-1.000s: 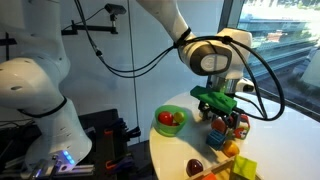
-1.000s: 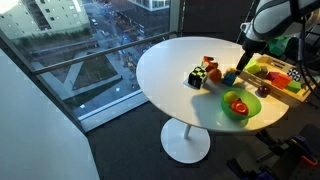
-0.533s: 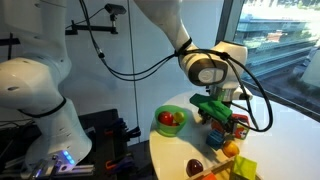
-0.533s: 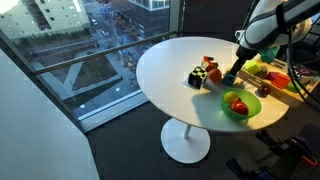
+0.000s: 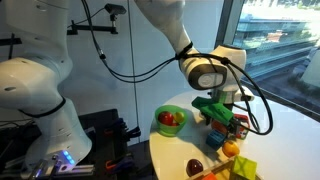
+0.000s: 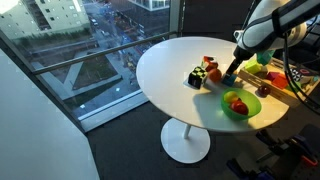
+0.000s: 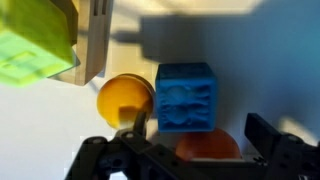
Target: Pick up the blue block and put it in the tray
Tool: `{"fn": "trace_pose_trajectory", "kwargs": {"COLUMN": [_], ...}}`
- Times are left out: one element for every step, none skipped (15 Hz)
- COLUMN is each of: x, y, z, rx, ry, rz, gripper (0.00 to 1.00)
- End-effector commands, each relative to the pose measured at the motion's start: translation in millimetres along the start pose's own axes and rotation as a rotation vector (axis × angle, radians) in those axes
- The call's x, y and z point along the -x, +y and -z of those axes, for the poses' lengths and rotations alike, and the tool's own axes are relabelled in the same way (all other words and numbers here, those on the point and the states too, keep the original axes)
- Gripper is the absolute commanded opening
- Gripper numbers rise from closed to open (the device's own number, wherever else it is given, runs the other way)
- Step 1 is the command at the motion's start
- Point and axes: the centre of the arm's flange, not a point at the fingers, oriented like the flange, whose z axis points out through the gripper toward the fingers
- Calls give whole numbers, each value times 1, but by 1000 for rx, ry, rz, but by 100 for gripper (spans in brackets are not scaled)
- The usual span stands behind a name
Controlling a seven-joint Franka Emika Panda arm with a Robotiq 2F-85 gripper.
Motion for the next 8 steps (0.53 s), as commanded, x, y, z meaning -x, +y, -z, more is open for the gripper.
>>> {"fn": "trace_pose_trajectory", "kwargs": {"x": [-5,-5,-4,-4,-2,-2,-1,0], "y": [8,9,9,10,11,11,12,13], "z": [-5,-7,-9,-11,-13,-15,-17,-19], "rx": [-2,-1,-1,0,0,0,-2,-6], "ry": [31,33,33,34,36,37,38,36], "rz": [-9,-9,-9,-9,-10,-11,-14,-16], "gripper": [100,100,100,100,100,100,100,100]}}
